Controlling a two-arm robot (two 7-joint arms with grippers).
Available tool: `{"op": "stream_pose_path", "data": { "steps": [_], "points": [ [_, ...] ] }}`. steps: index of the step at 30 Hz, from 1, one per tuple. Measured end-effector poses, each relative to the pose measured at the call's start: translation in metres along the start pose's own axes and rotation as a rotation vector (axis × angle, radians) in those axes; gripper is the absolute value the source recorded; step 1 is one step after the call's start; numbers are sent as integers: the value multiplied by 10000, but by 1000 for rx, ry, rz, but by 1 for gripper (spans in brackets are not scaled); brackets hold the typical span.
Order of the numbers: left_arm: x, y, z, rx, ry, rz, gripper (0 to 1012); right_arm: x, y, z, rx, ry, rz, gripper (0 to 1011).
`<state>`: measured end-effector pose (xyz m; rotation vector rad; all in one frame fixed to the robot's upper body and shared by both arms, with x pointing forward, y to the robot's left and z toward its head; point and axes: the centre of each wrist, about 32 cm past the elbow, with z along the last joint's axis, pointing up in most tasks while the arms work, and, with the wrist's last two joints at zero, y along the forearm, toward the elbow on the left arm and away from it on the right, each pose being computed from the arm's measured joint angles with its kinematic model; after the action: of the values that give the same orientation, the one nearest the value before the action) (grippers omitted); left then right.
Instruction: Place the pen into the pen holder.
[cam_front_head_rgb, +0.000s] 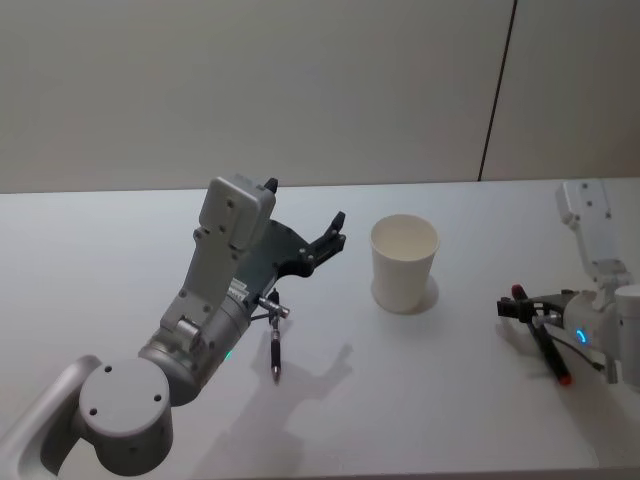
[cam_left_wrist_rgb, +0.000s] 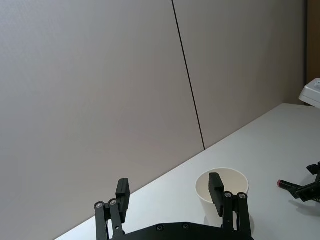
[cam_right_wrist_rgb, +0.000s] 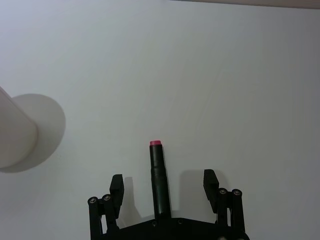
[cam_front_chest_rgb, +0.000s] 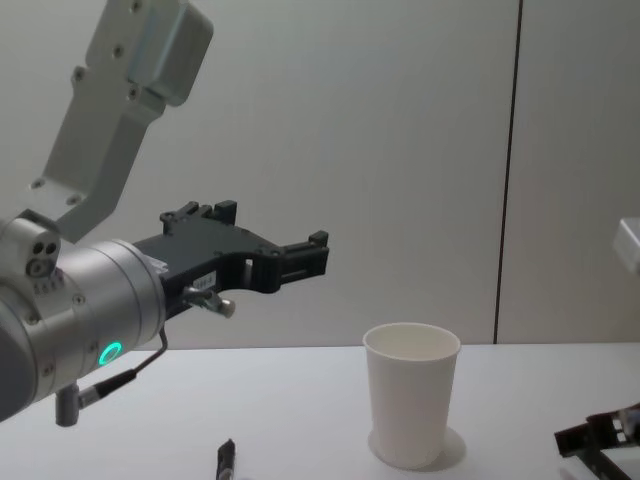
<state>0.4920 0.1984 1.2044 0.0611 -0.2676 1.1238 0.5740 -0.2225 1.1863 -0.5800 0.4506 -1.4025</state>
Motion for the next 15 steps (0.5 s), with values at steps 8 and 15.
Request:
{"op": "stream_pose_path", "data": {
  "steps": [8, 15],
  "points": [
    [0, 0, 0, 0, 0, 0, 1004, -7, 60, -9, 3, 0, 5, 980],
    [0, 0, 0, 0, 0, 0, 1004, -9, 97, -22, 4, 0, 6, 817]
  ]
}}
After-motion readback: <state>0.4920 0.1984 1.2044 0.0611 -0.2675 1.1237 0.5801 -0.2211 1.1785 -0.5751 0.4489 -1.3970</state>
